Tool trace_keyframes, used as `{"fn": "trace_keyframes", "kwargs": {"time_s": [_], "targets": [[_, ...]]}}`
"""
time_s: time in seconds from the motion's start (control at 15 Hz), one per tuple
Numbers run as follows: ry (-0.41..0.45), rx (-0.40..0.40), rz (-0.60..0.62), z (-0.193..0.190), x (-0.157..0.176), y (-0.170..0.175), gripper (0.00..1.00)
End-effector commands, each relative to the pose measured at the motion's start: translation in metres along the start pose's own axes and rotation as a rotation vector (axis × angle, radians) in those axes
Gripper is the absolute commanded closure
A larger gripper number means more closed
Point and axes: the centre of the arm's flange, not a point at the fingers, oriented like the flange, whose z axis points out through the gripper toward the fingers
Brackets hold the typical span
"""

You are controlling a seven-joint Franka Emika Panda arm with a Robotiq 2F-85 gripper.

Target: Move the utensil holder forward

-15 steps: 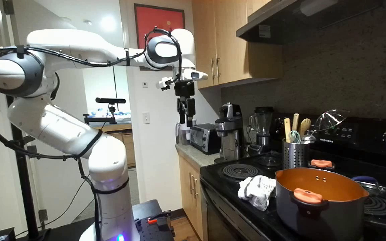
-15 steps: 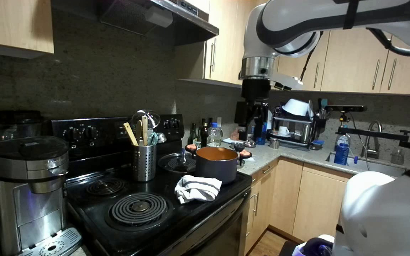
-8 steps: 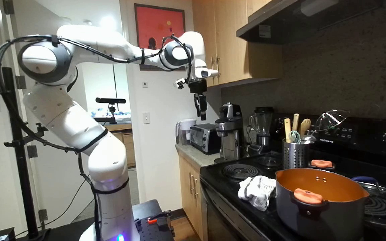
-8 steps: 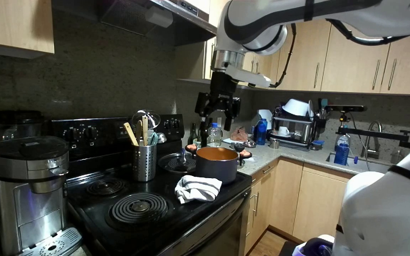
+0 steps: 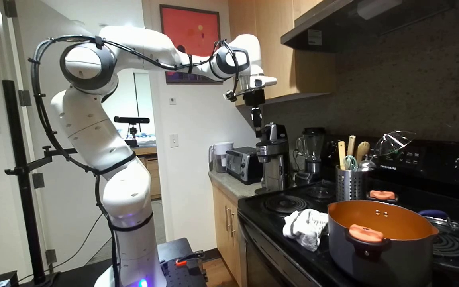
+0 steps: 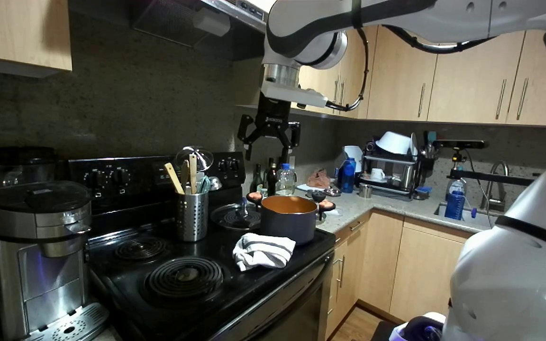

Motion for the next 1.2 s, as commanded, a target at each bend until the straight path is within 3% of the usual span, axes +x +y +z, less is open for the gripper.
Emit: {"fn": "trace_keyframes", "kwargs": {"time_s": [0.0, 0.27, 0.67, 1.13], "targets": [[0.0, 0.0, 0.0, 0.0, 0.0, 0.0, 0.0], [0.014, -0.01, 0.005, -0.002, -0.001, 0.001, 0.0], [0.058, -0.035, 0.284, 0.0, 0.036, 0.003, 0.0], [0.024, -0.107, 0.537, 0.015, 0.111, 0.024, 0.0]]}}
